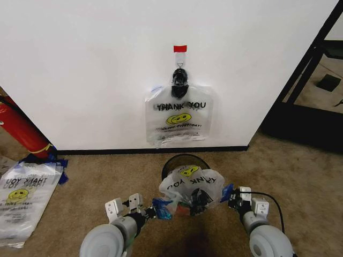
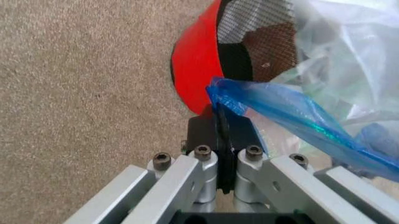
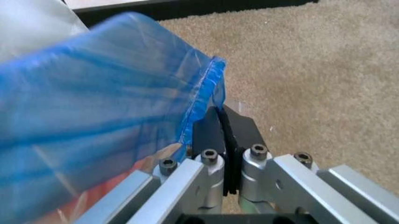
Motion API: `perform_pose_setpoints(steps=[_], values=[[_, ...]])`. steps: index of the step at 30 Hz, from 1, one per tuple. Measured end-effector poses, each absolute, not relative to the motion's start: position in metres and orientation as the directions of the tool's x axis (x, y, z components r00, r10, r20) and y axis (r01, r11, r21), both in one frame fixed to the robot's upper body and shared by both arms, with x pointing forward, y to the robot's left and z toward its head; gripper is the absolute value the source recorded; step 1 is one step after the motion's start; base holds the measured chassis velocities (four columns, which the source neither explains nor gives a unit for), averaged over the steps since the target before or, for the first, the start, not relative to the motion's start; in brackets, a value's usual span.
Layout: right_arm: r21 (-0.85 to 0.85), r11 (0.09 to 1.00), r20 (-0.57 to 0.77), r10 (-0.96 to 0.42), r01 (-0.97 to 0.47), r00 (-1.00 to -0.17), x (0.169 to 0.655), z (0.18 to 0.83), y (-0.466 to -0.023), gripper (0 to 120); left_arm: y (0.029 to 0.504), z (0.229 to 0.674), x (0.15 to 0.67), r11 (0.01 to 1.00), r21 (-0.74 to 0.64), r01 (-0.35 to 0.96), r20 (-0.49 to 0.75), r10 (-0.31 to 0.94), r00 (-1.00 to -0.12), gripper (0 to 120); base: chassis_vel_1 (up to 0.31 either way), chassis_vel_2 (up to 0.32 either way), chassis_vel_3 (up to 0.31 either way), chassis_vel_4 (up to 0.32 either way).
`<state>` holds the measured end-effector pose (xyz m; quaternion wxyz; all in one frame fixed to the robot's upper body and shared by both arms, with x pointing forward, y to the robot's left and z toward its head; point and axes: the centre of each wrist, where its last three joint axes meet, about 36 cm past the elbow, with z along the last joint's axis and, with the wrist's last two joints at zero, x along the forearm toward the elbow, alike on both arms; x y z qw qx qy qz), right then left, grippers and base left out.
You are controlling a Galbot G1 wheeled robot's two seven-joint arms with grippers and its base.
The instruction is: Pick up the garbage bag from the wall and place it over the trash bin.
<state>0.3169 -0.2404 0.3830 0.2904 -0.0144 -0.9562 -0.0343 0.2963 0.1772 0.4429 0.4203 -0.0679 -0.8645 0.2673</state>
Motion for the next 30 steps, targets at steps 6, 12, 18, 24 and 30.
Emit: perform_pose_setpoints(steps=[6,12,18,24,30], values=[[0.061,0.997,0.542,0.001,0.041,-0.841,0.326,0.376,-0.235,0,0.174,0.436,0.299,0.847,-0.518,-0.117,0.678,0.324,-0.66,0,0.0,0.0,0.0,0.0],[0.057,0.997,0.524,0.013,0.05,-0.852,0.334,0.371,-0.236,0,0.178,0.434,0.301,0.854,-0.505,-0.126,0.671,0.296,-0.68,0,0.0,0.0,0.0,0.0],[0.051,0.996,0.5,0.034,0.069,-0.866,0.34,0.372,-0.242,0,0.179,0.444,0.293,0.851,-0.513,-0.11,0.653,0.303,-0.695,0,0.0,0.0,0.0,0.0],[0.053,0.996,0.486,0.04,0.075,-0.873,0.342,0.373,-0.244,0,0.178,0.447,0.29,0.854,-0.512,-0.095,0.639,0.304,-0.707,0,0.0,0.0,0.0,0.0],[0.035,0.998,0.475,0.029,0.053,-0.879,0.325,0.373,-0.245,10,0.182,0.459,0.275,0.856,-0.513,-0.056,0.619,0.324,-0.716,15,0.0,0.0,0.0,0.0]])
